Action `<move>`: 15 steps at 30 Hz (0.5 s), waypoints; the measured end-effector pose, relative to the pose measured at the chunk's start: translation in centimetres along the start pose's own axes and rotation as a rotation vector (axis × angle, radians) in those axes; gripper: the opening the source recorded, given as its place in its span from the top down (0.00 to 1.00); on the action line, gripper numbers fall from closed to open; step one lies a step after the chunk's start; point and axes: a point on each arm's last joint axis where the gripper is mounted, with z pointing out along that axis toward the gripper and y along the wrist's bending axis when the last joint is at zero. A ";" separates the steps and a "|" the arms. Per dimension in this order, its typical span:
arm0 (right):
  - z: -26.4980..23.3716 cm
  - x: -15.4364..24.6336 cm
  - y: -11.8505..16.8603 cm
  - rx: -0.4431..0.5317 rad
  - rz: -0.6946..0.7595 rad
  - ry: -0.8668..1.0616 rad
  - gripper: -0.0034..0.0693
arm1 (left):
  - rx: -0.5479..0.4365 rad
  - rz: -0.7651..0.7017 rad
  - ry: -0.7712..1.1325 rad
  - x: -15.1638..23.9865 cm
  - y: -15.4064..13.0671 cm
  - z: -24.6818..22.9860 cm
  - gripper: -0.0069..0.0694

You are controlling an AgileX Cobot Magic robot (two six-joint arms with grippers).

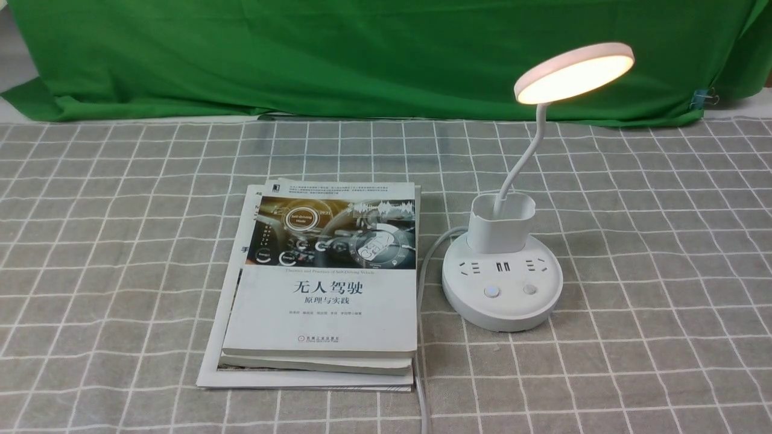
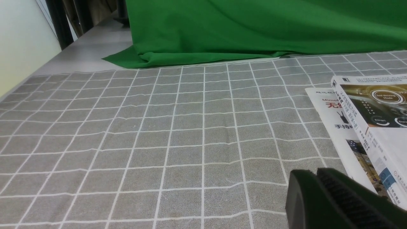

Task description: Turn on the desk lamp on the grey coffee tablecloth with your hand.

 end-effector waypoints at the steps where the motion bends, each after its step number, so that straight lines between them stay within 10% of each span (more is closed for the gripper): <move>1: 0.0 0.0 0.0 0.000 0.000 0.000 0.91 | 0.000 0.000 0.000 0.0 0.0 0.0 0.89; 15: 0.0 0.0 0.0 0.000 0.004 0.000 0.90 | 0.000 0.000 0.000 0.0 0.0 0.0 0.89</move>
